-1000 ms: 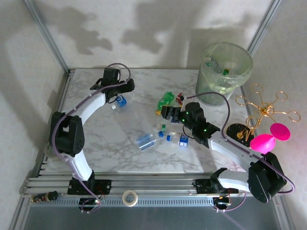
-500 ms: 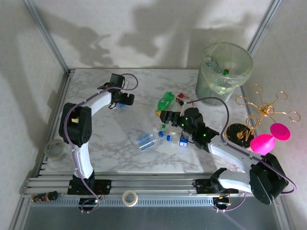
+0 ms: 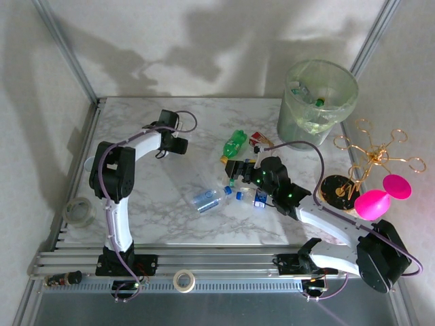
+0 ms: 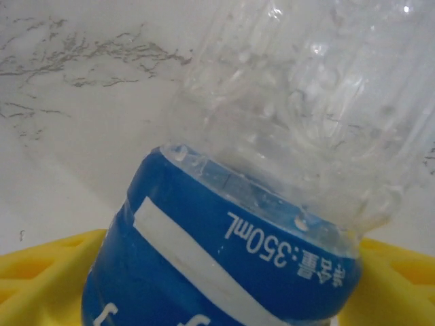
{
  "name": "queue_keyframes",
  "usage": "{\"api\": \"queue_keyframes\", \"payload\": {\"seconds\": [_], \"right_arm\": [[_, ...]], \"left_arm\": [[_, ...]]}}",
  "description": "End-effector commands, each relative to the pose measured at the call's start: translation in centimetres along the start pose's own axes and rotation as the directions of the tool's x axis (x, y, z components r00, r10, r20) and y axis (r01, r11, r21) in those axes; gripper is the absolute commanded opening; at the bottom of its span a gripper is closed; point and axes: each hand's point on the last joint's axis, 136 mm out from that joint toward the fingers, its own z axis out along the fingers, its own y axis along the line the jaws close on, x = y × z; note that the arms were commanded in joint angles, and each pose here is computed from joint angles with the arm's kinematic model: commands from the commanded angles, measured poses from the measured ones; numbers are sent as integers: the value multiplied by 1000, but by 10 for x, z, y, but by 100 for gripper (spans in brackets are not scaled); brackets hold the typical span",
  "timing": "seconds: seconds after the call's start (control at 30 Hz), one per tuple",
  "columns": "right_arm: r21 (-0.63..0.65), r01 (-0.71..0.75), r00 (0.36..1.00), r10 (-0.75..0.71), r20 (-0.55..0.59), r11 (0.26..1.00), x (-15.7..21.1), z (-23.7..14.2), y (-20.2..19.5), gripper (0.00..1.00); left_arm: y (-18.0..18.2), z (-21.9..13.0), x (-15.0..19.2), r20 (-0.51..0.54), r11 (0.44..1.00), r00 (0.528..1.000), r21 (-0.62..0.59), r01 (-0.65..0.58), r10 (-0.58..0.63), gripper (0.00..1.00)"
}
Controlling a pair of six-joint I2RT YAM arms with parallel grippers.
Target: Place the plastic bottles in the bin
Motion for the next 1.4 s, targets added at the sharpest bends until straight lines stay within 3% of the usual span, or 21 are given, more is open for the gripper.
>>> {"api": "queue_keyframes", "payload": {"seconds": [0.0, 0.23, 0.47, 0.77, 1.0, 1.37], "right_arm": [[-31, -29, 999, 29, 23, 999, -2, -2, 7, 99], [-40, -57, 997, 58, 40, 998, -7, -4, 9, 99], [-60, -63, 994, 68, 84, 996, -21, -10, 16, 99], [-67, -49, 995, 55, 89, 997, -36, -15, 26, 99], [-31, -19, 998, 20, 56, 999, -49, -21, 25, 99], [-175, -15, 995, 31, 90, 984, -77, -32, 49, 99]], "left_arm": [[-9, 6, 2, -13, 1000, 1000, 21, 3, -3, 73], [-24, 2, 8, 1, 999, 1000, 52, 6, -6, 42], [-45, -29, -19, 131, 992, 987, 100, 80, -93, 38], [-129, -112, -47, 371, 945, 912, 325, 48, -174, 40], [-193, -172, -30, 464, 869, 859, 494, -46, -218, 41], [-240, -242, 21, 511, 732, 817, 660, -172, -269, 43]]}}
